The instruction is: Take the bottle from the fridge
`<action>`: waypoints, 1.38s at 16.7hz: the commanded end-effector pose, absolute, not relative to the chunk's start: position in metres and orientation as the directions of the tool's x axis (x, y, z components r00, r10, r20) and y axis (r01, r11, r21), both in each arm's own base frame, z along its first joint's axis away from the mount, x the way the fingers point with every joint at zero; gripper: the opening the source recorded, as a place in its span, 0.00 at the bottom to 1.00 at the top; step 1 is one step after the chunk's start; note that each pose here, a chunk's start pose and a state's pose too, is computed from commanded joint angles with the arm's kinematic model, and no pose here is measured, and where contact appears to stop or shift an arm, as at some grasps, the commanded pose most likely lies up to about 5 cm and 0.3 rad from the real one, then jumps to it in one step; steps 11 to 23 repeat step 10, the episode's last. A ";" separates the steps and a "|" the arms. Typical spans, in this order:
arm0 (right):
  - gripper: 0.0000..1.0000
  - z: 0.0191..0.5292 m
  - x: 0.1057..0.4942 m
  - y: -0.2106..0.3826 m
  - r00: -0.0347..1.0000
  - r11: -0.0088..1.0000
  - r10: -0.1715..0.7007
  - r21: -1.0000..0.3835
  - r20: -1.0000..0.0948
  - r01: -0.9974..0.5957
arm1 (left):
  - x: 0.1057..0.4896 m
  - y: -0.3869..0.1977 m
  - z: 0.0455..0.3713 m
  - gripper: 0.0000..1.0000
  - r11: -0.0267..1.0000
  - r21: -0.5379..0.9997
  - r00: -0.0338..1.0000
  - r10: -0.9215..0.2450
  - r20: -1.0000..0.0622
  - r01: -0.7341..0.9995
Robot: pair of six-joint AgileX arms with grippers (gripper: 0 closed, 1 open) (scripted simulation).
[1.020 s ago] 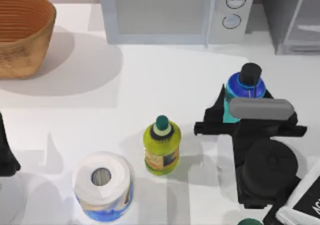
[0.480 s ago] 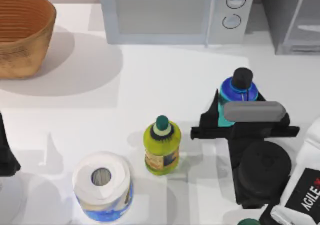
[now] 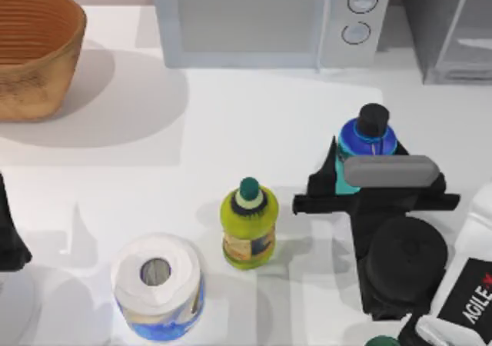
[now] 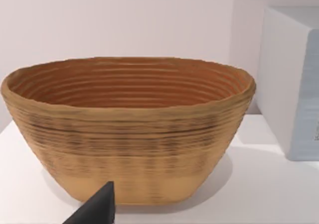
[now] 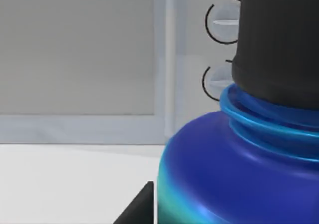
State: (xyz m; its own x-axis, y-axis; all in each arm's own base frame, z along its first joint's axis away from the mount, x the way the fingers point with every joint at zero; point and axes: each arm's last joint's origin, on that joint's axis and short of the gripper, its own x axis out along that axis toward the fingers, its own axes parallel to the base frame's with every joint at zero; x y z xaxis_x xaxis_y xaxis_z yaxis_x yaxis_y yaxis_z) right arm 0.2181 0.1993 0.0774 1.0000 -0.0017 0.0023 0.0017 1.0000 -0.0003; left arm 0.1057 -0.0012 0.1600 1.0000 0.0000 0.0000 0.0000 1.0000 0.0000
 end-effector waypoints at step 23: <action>1.00 0.077 0.218 0.199 1.000 1.000 -0.002 0.000 0.002 0.002 | 0.106 -0.001 0.160 1.00 1.000 0.000 1.000 0.000 0.000 0.000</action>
